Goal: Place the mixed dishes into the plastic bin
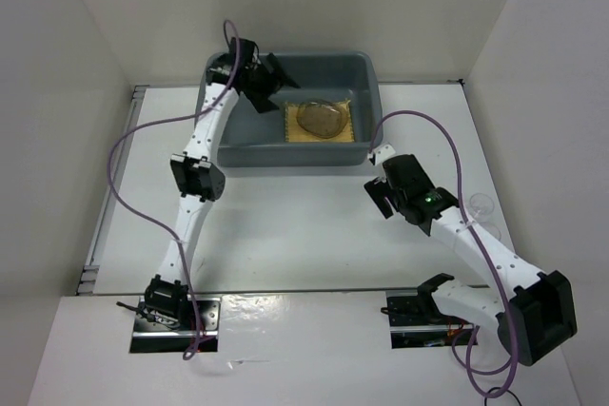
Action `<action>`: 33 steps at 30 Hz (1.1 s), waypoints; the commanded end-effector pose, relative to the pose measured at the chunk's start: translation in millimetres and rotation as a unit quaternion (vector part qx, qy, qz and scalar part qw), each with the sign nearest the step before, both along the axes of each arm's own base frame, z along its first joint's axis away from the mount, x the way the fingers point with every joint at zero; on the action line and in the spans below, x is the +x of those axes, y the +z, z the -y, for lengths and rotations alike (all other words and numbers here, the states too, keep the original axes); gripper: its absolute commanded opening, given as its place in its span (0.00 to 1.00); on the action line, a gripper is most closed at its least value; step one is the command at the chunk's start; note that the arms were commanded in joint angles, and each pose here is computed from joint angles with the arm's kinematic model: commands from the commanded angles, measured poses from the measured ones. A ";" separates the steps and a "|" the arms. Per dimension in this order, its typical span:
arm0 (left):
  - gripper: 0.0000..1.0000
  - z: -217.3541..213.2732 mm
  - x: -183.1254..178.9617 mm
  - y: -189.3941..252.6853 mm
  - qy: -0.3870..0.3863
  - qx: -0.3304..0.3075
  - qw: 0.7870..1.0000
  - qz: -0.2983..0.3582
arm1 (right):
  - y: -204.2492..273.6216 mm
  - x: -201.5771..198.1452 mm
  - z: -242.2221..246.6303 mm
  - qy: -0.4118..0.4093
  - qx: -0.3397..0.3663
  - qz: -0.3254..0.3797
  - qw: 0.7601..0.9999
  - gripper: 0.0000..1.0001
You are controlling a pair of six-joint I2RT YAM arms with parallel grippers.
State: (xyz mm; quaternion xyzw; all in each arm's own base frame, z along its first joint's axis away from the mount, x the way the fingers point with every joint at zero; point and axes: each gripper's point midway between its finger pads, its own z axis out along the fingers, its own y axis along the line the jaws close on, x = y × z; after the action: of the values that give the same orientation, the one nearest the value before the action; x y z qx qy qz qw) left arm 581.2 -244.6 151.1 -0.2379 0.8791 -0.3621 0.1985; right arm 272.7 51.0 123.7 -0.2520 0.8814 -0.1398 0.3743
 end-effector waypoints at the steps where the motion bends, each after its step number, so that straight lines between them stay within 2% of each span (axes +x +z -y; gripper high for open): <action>1: 0.99 -46.9 -1.2 123.9 0.039 0.032 0.989 0.137 | 1.6 8.5 -4.4 -0.006 0.007 0.018 1.000 0.96; 3: 0.99 -53.3 -9.0 121.9 0.032 0.041 0.991 0.126 | 1.5 8.5 -4.4 -0.006 0.007 0.018 1.000 0.96; 6: 0.99 -67.7 -23.3 92.0 0.011 0.084 0.993 0.083 | -4.2 7.0 -2.0 -0.009 -0.001 0.011 1.000 0.96; 7: 0.94 -63.5 -31.8 84.9 -0.001 0.099 0.993 0.070 | -6.0 7.2 -0.5 -0.012 -0.006 0.008 1.000 0.96; 8: 0.75 -52.1 -38.6 81.0 -0.023 0.116 0.990 0.075 | -6.0 7.2 -0.5 -0.012 -0.006 0.008 1.000 0.96; 9: 0.64 -52.9 -41.5 83.5 -0.019 0.140 0.987 0.081 | -5.6 10.3 5.4 -0.024 -0.007 0.007 1.000 0.96; 10: 0.58 -52.5 -50.0 92.3 -0.022 0.155 0.984 0.086 | -0.9 13.6 15.4 -0.045 -0.012 0.014 0.999 0.96; 12: 0.53 -48.4 -58.4 105.5 -0.041 0.203 0.971 0.119 | 7.5 24.8 53.1 -0.122 -0.030 0.013 0.992 0.96; 13: 0.41 -51.1 -64.6 113.7 -0.037 0.223 0.966 0.124 | 12.5 27.4 65.9 -0.146 -0.038 0.010 0.989 0.96; 15: 0.09 -62.2 -91.4 130.5 -0.019 0.274 0.955 0.112 | 16.4 33.4 80.9 -0.161 -0.049 -0.006 0.986 0.96; 16: 0.07 -70.0 -110.6 160.5 -0.003 0.279 0.952 0.129 | 16.7 30.9 87.2 -0.168 -0.059 -0.010 0.984 0.96; 17: 0.06 -76.6 -122.8 141.0 -0.008 0.307 0.947 0.094 | 18.6 31.4 97.9 -0.178 -0.080 -0.009 0.981 0.98; 18: 0.06 -85.0 -141.1 168.5 0.025 0.319 0.940 0.116 | 17.5 27.9 105.6 -0.188 -0.094 -0.012 0.978 0.98; 20: 0.08 -96.8 -160.7 171.2 0.043 0.334 0.935 0.114 | 16.1 22.4 130.1 -0.231 -0.120 -0.020 0.965 0.99; 21: 0.11 -94.0 -167.8 133.5 0.035 0.340 0.936 0.086 | 14.8 17.9 137.2 -0.242 -0.122 -0.028 0.962 0.99; 22: 0.16 -102.2 -191.5 162.0 0.049 0.301 0.944 0.124 | 11.2 13.7 143.2 -0.250 -0.126 -0.040 0.959 0.99; 23: 0.27 -100.2 -188.0 171.8 0.076 0.249 0.952 0.159 | 7.2 8.2 147.4 -0.255 -0.129 -0.050 0.957 0.99; 24: 0.36 -114.8 -221.2 147.6 0.076 0.218 0.963 0.142 | 3.6 4.6 150.5 -0.260 -0.130 -0.056 0.955 0.99; 25: 0.46 -120.6 -229.0 142.5 0.090 0.194 0.966 0.148 | 0.2 4.3 152.0 -0.264 -0.133 -0.052 0.954 0.99; 26: 0.60 -124.2 -231.6 142.9 0.104 0.168 0.967 0.164 | -0.3 4.7 153.5 -0.263 -0.139 -0.049 0.953 0.99; 27: 0.62 -131.1 -245.9 143.9 0.106 0.143 0.970 0.165 | 0.9 6.2 156.4 -0.269 -0.136 -0.044 0.952 0.99; 28: 0.65 -135.6 -257.4 121.3 0.100 0.148 0.975 0.131 | 0.0 7.6 159.3 -0.269 -0.140 -0.045 0.952 0.99; 29: 0.66 -138.5 -263.5 119.1 0.095 0.151 0.976 0.123 | -0.6 8.2 158.4 -0.263 -0.140 -0.047 0.953 0.99; 31: 0.79 -141.1 -278.4 109.3 0.074 0.168 0.978 0.101 | 1.2 11.6 158.6 -0.261 -0.140 -0.040 0.954 0.99; 32: 0.92 -142.6 -284.3 112.4 0.071 0.171 0.977 0.105 | -2.7 12.4 161.5 -0.266 -0.141 -0.045 0.953 0.99; 33: 0.92 -146.2 -288.0 113.4 0.075 0.171 0.977 0.103 | -5.9 10.9 165.5 -0.272 -0.143 -0.052 0.950 0.99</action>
State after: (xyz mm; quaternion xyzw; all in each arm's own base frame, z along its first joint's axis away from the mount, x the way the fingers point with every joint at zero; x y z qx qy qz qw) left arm 292.9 -88.5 271.8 -0.2408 0.8769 -0.1902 0.3699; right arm 279.1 -102.7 119.2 -0.0757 0.9108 -0.3294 0.2371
